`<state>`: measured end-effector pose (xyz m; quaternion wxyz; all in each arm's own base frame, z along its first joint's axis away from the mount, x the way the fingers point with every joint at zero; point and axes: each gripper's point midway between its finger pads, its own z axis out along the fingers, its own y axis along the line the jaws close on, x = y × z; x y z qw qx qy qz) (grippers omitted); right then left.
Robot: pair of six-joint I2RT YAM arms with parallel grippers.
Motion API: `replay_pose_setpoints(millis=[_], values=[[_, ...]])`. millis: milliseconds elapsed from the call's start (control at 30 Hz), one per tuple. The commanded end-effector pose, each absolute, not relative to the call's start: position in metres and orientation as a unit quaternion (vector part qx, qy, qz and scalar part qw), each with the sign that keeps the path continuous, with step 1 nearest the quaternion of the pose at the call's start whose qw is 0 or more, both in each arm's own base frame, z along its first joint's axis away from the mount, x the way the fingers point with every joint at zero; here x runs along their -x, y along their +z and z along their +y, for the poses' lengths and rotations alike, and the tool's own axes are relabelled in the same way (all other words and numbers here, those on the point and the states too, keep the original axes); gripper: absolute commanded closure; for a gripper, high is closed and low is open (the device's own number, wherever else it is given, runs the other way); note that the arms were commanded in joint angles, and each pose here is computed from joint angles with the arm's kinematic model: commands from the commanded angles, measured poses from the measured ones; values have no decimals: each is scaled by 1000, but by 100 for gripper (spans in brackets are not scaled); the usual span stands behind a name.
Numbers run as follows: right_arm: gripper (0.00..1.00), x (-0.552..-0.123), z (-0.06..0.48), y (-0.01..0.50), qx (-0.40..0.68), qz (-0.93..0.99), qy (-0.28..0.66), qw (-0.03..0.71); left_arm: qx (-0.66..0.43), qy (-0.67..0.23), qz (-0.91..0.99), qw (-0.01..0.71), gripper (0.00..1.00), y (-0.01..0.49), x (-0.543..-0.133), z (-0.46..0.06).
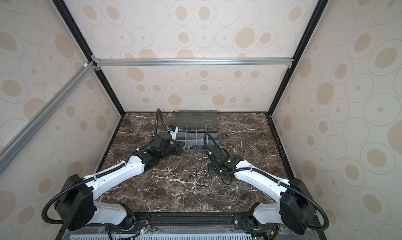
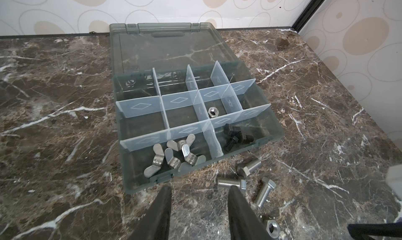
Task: Sort the screws and nuts into containers
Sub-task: Pick up the nut from the center of the table.
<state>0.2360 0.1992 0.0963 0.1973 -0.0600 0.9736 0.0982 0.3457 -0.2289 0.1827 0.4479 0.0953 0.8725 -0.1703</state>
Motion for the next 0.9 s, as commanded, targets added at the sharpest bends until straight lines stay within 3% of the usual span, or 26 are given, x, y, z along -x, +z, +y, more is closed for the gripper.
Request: replay_pose_setpoints(millis=[0,267,567,867], values=[[52,-246,219,99,83,970,104,202,-66,-166,872,456,57,183,-340,-213],[52,-262,248,82,131,971,87,181,-32,-163,876,453,56,169,-315,-187],[52,-271,268,63,266,948,66,161,-11,-175,874,452,55,162,-297,-173],[52,-277,283,48,300,941,69,143,-7,-170,880,443,55,152,-290,-166]])
